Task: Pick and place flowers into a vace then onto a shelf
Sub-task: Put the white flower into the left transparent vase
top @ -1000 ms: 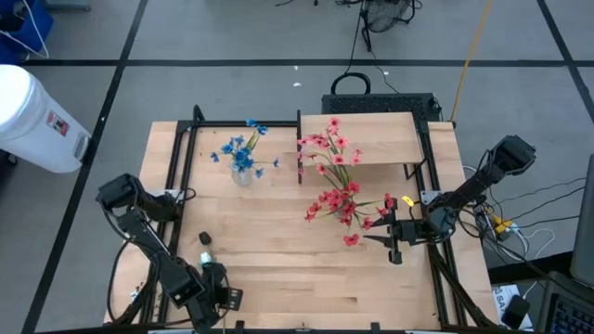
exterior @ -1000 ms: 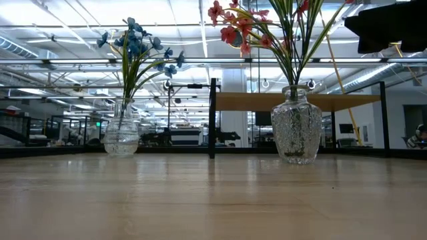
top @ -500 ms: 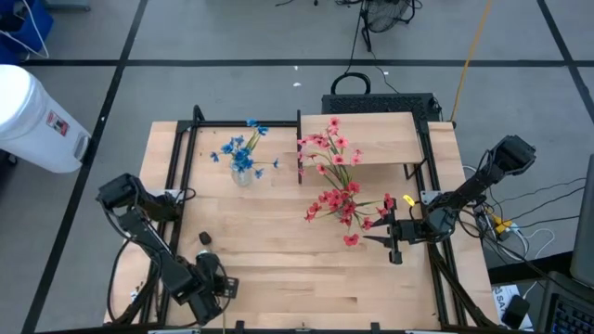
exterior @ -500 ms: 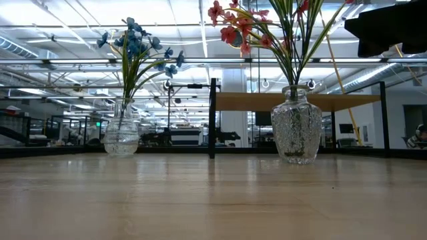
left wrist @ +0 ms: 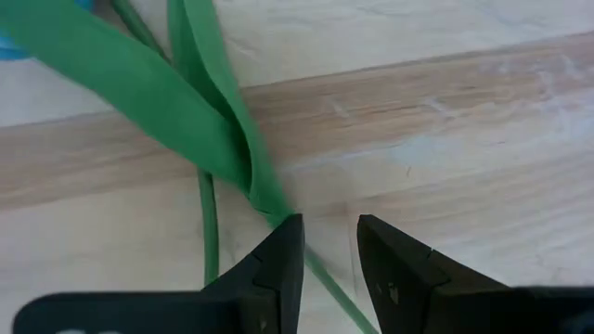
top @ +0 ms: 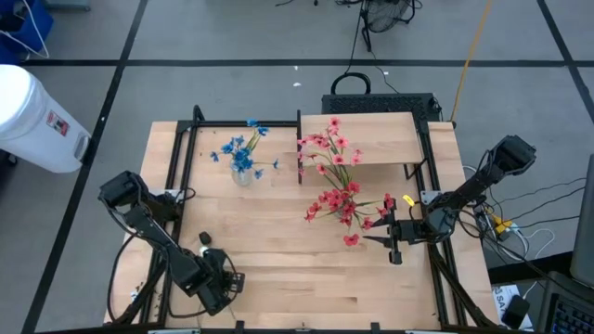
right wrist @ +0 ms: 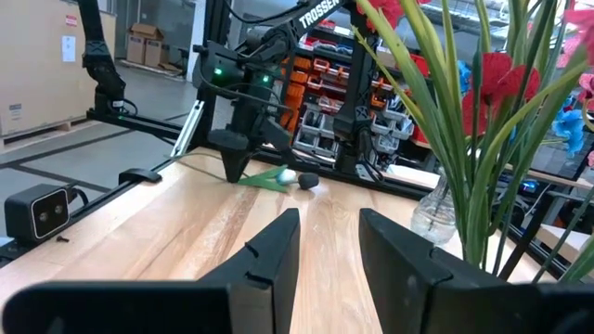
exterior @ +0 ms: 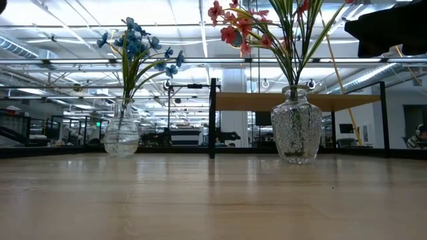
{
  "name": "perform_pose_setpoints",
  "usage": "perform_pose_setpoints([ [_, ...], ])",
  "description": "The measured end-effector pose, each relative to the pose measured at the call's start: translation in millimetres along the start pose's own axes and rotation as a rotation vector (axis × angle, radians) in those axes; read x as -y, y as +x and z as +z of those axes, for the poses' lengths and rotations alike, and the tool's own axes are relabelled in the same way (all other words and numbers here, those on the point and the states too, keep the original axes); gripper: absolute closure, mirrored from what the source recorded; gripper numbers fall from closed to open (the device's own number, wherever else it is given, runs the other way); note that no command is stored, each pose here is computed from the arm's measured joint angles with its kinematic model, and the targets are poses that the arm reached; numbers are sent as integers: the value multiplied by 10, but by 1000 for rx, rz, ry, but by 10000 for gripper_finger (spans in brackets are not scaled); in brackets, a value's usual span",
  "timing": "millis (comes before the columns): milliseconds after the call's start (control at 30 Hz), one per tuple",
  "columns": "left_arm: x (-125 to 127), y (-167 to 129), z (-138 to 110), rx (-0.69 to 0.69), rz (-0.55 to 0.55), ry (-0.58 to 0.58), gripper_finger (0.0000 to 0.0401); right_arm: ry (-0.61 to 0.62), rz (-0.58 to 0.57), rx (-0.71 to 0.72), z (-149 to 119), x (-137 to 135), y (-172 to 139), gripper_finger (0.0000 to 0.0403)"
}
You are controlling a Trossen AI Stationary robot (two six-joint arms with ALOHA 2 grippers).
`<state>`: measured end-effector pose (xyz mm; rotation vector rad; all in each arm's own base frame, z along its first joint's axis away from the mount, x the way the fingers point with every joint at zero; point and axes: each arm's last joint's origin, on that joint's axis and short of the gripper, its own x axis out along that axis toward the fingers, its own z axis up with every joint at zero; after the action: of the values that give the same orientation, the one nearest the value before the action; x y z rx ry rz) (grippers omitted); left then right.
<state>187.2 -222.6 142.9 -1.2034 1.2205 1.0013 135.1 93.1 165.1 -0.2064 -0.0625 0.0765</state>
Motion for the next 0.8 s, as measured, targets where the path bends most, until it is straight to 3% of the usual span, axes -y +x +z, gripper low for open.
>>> perform_pose_setpoints([
  [300, 116, -44, -5, -85, -25, 45, 288, 1, 0, -1, -2, 0, 0, 298],
  [533, 135, -115, -36, -59, -31, 71, 288, 20, 2, -8, -9, -2, 0, 298],
  [800, 1, -121, -82, -73, 76, 42, 288, 15, 3, -15, -17, -4, 0, 298],
])
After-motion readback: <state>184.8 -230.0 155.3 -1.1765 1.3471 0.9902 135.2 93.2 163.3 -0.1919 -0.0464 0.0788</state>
